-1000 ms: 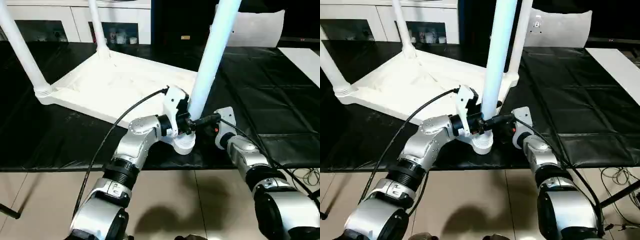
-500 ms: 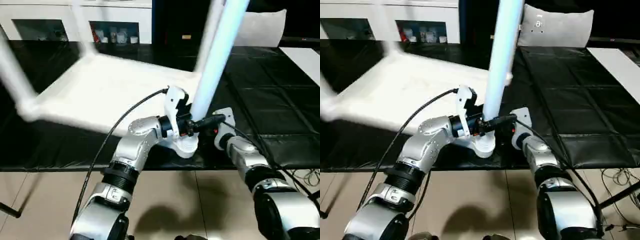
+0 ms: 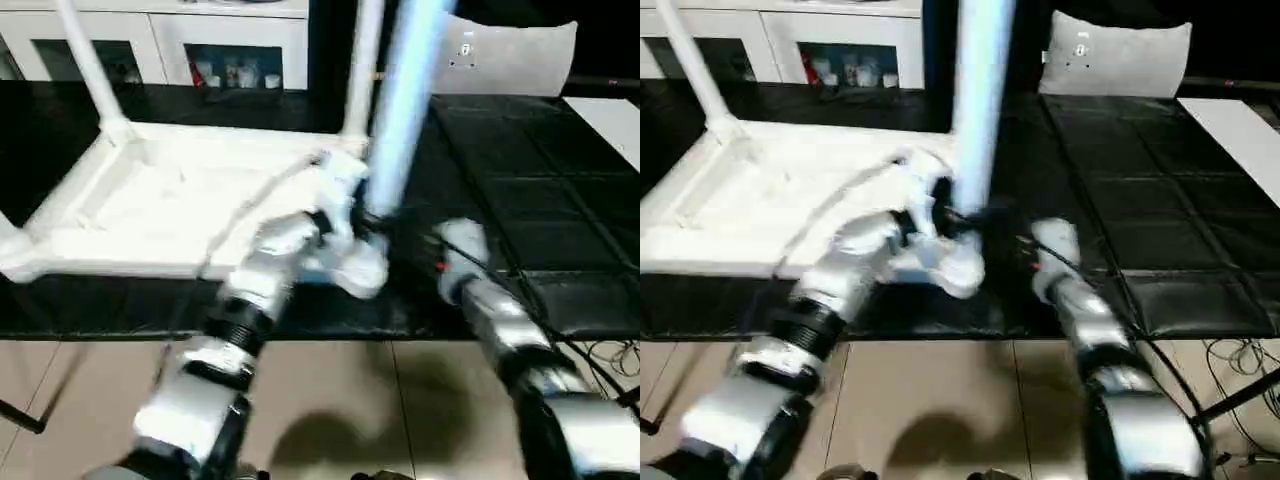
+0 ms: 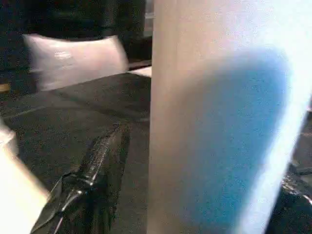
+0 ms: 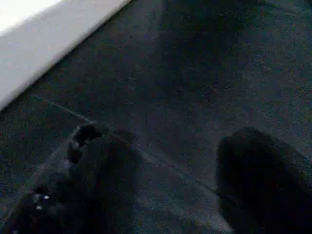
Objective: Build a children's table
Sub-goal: Rotate table base
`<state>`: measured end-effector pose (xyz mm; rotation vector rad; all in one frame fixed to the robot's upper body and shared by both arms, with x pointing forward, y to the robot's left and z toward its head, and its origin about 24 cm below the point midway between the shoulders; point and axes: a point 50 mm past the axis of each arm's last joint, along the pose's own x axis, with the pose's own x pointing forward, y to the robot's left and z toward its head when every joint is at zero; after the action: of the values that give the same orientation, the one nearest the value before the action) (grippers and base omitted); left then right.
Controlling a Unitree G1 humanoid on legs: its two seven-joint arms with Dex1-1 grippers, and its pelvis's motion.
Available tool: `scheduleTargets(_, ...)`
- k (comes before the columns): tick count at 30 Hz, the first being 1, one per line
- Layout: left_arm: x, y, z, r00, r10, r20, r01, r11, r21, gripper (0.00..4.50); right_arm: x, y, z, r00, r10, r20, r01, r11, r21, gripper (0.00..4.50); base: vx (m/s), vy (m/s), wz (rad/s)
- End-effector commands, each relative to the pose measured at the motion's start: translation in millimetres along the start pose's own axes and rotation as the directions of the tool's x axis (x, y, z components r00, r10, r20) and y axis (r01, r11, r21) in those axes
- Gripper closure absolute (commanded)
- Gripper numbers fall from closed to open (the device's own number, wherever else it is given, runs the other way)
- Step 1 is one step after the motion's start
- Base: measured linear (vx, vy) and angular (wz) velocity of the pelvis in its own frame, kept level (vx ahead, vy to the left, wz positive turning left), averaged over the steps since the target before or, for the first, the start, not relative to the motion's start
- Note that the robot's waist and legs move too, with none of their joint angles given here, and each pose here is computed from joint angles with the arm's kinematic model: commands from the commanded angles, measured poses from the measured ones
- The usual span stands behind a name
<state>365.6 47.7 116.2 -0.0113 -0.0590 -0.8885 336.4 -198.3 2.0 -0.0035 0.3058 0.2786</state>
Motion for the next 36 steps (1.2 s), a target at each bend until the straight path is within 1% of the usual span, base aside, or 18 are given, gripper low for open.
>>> scheduleTargets(1,-5.8,8.2,-9.5,0.997,0.067,-0.033,-0.067,0.998,-0.001,1.30,-2.3,-3.2,4.5,0.999,0.008,0.039,-0.009,1.000,0.022,0.00,0.000,0.000,0.00)
scheduleTargets(4,-14.3,-3.7,-16.3,1.000,-0.008,0.029,0.010,0.998,-0.063,1.30,-13.7,-7.4,9.9,0.992,0.023,0.126,-0.029,0.998,0.046,0.00,0.000,0.000,0.00)
scheduleTargets(6,-17.2,-6.8,-16.7,0.998,-0.028,0.048,0.032,0.997,-0.077,1.30,-16.3,-7.4,11.9,0.989,0.024,0.146,-0.032,0.998,0.047,0.00,0.000,0.000,0.00)
scheduleTargets(10,-44.4,-15.2,-20.9,0.995,-0.053,0.082,0.059,0.995,-0.079,1.30,-39.0,-2.2,19.9,0.970,0.007,0.242,-0.014,0.999,0.029,0.00,0.000,0.000,0.00)
scheduleTargets(11,-56.6,-14.5,-22.2,0.997,-0.029,0.069,0.033,0.998,-0.054,1.30,-47.5,2.4,18.9,0.974,-0.007,0.228,-0.007,0.998,0.058,0.00,0.000,0.000,0.00)
scheduleTargets(12,-57.5,-14.3,-22.2,0.997,-0.026,0.068,0.030,0.998,-0.051,1.30,-48.0,2.8,18.6,0.974,-0.007,0.224,-0.007,0.998,0.060,0.00,0.000,0.000,0.00)
scheduleTargets(14,-77.0,-9.7,-21.4,0.998,0.041,0.056,-0.038,0.998,-0.041,1.30,-57.5,13.4,15.8,0.982,0.000,0.190,-0.014,0.997,0.069,0.00,0.000,0.000,0.00)
scheduleTargets(16,-96.8,-5.3,-23.9,0.992,0.123,0.025,-0.121,0.992,-0.047,1.30,-64.4,23.2,12.9,0.985,0.037,0.168,-0.043,0.999,0.027,0.00,0.000,0.000,0.00)
scheduleTargets(18,-105.8,-5.6,-25.3,0.989,0.148,0.010,-0.147,0.988,-0.047,1.30,-67.7,27.8,11.5,0.985,0.067,0.158,-0.067,0.998,-0.006,0.00,0.000,0.000,0.00)
scheduleTargets(20,-123.7,-8.2,-30.6,0.978,0.207,-0.029,-0.208,0.976,-0.060,1.30,-72.6,30.5,12.4,0.985,0.050,0.163,-0.048,0.999,-0.022,0.00,0.000,0.000,0.00)
scheduleTargets(22,-138.5,-10.9,-33.7,0.962,0.267,-0.052,-0.270,0.960,-0.078,1.30,-78.5,34.8,15.5,0.984,0.055,0.170,-0.054,0.998,-0.013,0.00,0.000,0.000,0.00)
scheduleTargets(23,-148.6,-10.1,-36.5,0.936,0.347,-0.063,-0.352,0.932,-0.084,1.30,-83.1,38.0,19.1,0.981,0.063,0.183,-0.060,0.998,-0.020,0.00,0.000,0.000,0.00)
scheduleTargets(24,-148.6,-10.1,-36.5,0.936,0.347,-0.063,-0.352,0.932,-0.084,1.30,-83.1,38.0,19.1,0.981,0.063,0.183,-0.060,0.998,-0.020,0.00,0.000,0.000,0.00)
scheduleTargets(25,-156.1,-5.9,-41.3,0.891,0.447,-0.083,-0.453,0.888,-0.075,1.30,-85.7,38.6,21.9,0.980,0.057,0.190,-0.052,0.998,-0.029,0.00,0.000,0.000,0.00)
scheduleTargets(28,-164.9,-0.3,-45.6,0.813,0.572,-0.107,-0.577,0.817,-0.022,1.30,-88.5,36.1,27.6,0.981,-0.011,0.196,0.016,0.999,-0.028,0.00,0.000,0.000,0.00)
scheduleTargets(30,-165.9,-0.7,-44.5,0.800,0.590,-0.112,-0.593,0.805,0.003,1.30,-89.3,35.4,29.4,0.984,-0.035,0.172,0.036,0.999,-0.003,0.00,0.000,0.000,0.00)
scheduleTargets(33,-163.2,-2.4,-40.5,0.785,0.608,-0.121,-0.609,0.792,0.027,1.30,-90.7,43.5,24.8,0.992,0.008,0.127,-0.010,1.000,0.015,0.00,0.000,0.000,0.00)
scheduleTargets(36,-159.6,-1.8,-37.6,0.763,0.637,-0.112,-0.641,0.768,-0.003,1.30,-91.4,51.1,18.5,0.994,0.024,0.106,-0.027,0.999,0.026,0.00,0.000,0.000,0.00)
